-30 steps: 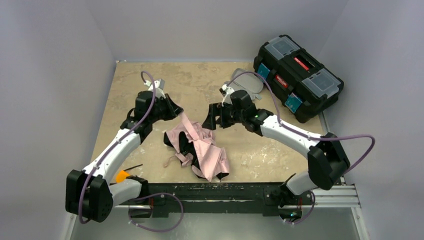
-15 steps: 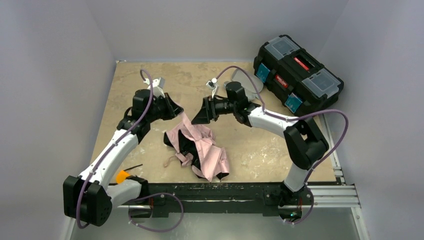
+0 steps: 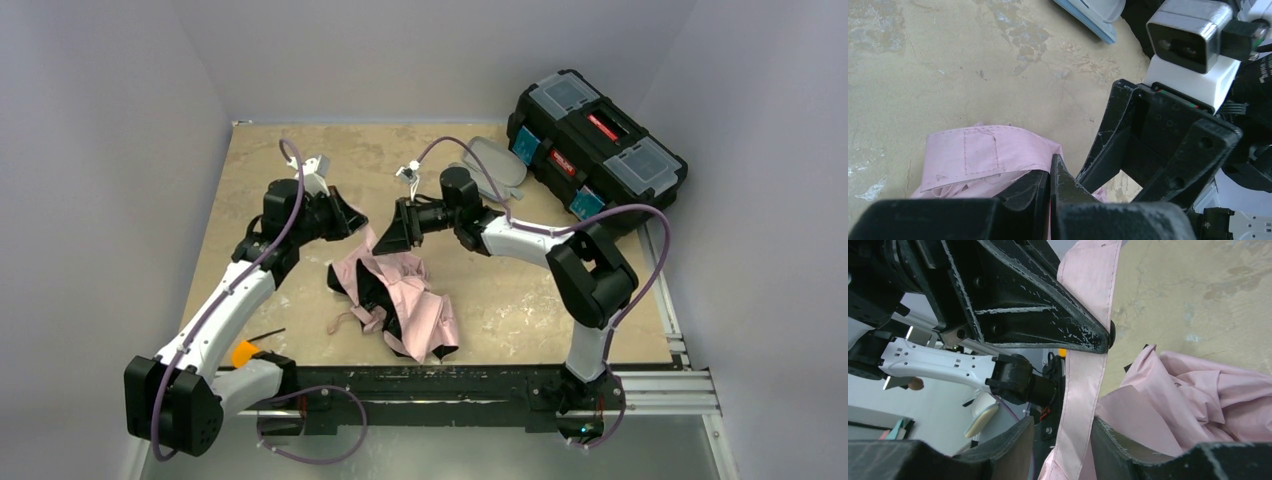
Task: Put away the umbrella
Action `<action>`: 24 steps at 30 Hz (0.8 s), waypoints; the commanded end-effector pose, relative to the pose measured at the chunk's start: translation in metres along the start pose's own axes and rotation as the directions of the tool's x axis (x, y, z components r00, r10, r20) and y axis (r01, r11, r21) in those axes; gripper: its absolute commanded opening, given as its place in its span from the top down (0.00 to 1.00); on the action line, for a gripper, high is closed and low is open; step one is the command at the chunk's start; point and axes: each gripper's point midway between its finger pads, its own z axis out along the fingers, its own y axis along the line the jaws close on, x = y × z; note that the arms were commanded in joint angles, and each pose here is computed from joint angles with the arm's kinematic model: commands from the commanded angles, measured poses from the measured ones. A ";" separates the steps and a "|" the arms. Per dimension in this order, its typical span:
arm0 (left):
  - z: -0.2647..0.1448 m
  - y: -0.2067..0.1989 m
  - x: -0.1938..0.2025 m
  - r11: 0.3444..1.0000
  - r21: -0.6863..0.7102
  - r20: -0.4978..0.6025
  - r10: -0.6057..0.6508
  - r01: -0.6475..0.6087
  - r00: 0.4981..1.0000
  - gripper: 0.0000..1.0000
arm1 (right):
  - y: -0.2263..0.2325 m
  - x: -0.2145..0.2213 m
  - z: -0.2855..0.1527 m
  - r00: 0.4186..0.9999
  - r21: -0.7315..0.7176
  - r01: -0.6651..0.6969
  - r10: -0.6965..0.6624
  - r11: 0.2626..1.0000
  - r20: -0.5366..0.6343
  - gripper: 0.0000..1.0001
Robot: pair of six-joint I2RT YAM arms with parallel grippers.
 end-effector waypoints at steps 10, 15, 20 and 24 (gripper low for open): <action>-0.011 -0.020 -0.025 0.996 0.059 0.077 0.055 -0.060 0.996 1.00 | 0.025 -0.012 0.005 0.999 -0.110 0.048 -0.046 0.993 0.023 1.00; -0.015 -0.004 -0.004 0.999 -0.027 -0.004 0.031 -0.031 1.000 0.32 | 0.024 -0.011 0.003 0.999 -0.105 0.048 -0.045 0.993 0.027 1.00; -0.034 0.020 0.051 0.963 -0.244 -0.142 0.082 -0.115 0.986 0.02 | 0.005 -0.017 0.002 0.998 -0.010 0.026 -0.025 1.000 0.050 1.00; -0.050 0.029 0.073 0.946 -0.299 -0.142 0.086 -0.125 0.986 0.01 | -0.016 -0.032 -0.001 0.996 0.083 0.015 -0.022 0.996 0.083 1.00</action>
